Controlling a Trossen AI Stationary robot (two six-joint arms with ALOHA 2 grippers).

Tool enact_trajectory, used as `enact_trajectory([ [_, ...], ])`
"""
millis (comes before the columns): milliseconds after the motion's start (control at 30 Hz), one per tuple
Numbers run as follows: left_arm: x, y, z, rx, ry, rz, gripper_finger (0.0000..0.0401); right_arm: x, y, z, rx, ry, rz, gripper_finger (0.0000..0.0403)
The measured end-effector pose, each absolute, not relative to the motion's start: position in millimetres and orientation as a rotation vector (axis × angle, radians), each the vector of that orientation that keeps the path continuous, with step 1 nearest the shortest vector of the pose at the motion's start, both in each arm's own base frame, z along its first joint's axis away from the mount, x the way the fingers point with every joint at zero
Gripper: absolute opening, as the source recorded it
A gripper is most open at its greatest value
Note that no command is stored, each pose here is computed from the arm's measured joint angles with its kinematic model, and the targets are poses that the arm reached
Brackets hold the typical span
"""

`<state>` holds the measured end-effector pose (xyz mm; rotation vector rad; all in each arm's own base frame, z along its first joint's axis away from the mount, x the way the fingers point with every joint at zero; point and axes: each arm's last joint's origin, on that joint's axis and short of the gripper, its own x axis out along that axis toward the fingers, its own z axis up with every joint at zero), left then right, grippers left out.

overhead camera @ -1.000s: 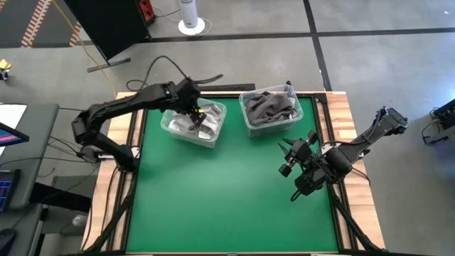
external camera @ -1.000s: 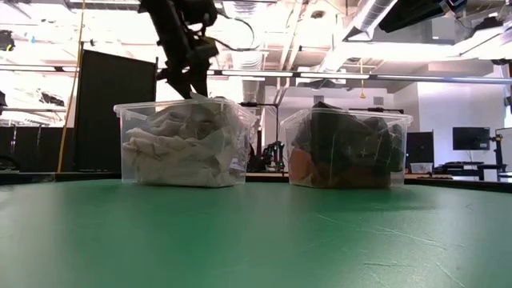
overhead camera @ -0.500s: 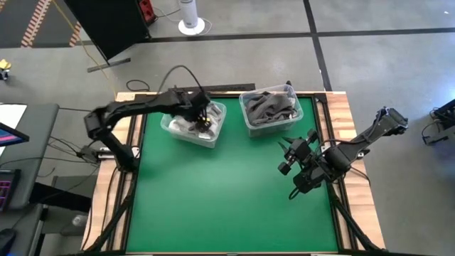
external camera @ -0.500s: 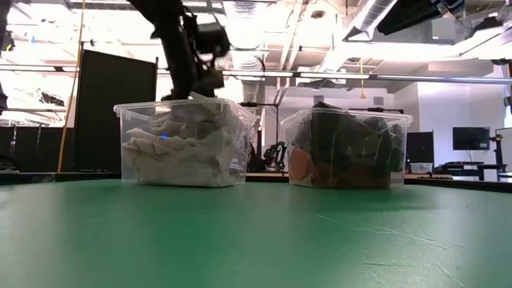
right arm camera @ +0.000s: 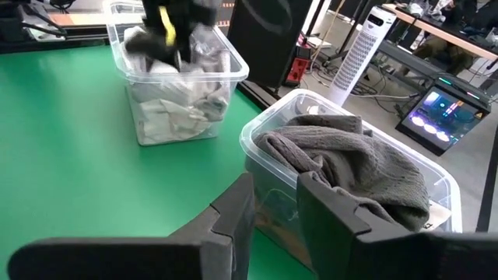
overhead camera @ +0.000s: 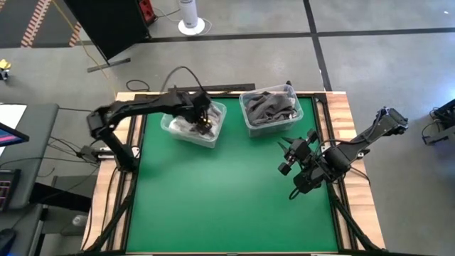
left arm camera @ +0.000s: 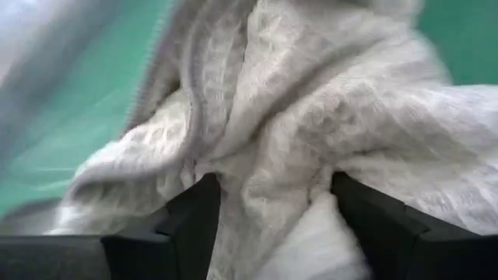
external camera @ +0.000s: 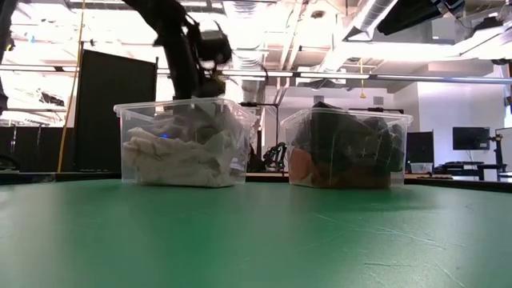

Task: Sort towels by color in basket
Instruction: Put the gray microfiber towel into the left transparent bin, then return to Home Position

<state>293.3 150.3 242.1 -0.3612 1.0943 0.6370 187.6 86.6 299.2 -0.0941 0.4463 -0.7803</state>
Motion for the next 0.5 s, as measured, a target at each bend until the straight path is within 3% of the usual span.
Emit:
enact_trajectory([
  [267, 261.5, 133.5, 311.1, -0.321, 0.858, 0.63, 0.0234, 187.3, 86.9, 299.1, -0.097, 0.448, -0.779, 0.0128],
  [500, 234.7, 93.7, 353.3, -0.116, 0.695, 0.492, 0.0234, 162.7, 83.6, 300.2, -0.113, 0.445, -0.798, 0.0128],
])
